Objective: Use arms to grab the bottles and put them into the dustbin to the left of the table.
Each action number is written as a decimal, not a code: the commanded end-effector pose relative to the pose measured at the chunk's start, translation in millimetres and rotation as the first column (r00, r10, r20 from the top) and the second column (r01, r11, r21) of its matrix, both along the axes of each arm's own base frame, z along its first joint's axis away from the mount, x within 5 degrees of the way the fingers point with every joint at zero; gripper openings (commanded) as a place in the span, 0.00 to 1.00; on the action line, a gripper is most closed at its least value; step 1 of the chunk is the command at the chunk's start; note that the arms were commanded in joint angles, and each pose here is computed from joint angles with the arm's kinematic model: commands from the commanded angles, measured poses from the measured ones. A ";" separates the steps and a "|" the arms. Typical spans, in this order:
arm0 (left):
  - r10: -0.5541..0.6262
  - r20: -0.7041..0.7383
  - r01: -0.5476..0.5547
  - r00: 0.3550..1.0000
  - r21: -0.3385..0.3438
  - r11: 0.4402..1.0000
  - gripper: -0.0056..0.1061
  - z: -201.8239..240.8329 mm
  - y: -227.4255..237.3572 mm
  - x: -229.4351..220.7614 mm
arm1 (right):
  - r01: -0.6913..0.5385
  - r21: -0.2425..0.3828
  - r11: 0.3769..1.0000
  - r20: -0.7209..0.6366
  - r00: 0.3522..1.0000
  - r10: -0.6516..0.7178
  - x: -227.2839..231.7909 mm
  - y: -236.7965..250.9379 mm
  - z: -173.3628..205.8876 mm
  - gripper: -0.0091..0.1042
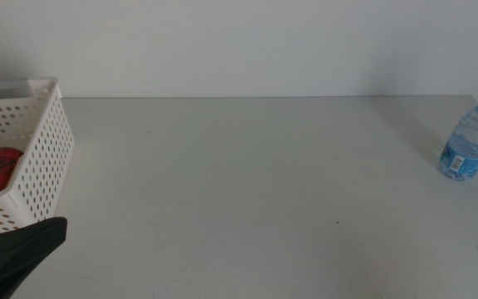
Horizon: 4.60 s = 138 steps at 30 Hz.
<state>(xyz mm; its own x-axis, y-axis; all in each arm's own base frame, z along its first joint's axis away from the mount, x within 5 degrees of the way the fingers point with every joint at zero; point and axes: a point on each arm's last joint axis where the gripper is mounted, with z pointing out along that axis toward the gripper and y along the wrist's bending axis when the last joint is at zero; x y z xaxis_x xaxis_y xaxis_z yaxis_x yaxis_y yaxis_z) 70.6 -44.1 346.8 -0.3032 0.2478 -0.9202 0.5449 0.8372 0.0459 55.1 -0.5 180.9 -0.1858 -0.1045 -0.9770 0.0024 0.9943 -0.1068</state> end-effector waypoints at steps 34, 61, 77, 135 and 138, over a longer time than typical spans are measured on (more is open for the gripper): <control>-0.004 0.075 0.008 0.997 -0.055 0.998 0.89 13.1 -1.7 1.4 | 0.007 0.104 0.995 0.103 0.995 -0.018 60.9 -2.6 15.1 0.64; -0.004 0.075 0.008 0.997 -0.055 0.998 0.89 13.1 -1.7 1.4 | -0.009 0.131 0.991 0.099 0.995 -0.004 106.0 -3.2 -18.8 0.64; -0.004 0.075 0.008 0.997 -0.055 0.998 0.89 13.1 -1.7 1.4 | 0.078 0.043 0.996 0.137 0.987 -0.083 147.6 -14.0 -23.3 0.67; -0.004 0.075 0.008 0.997 -0.055 0.998 0.89 13.1 -1.7 1.4 | 0.145 0.023 0.989 0.348 0.926 -0.144 342.3 -29.5 -36.9 0.23; -0.004 0.075 0.008 0.997 -0.055 0.998 0.89 13.1 -1.7 1.4 | -0.028 0.105 0.994 0.372 0.928 -0.013 343.5 -8.0 -28.3 0.07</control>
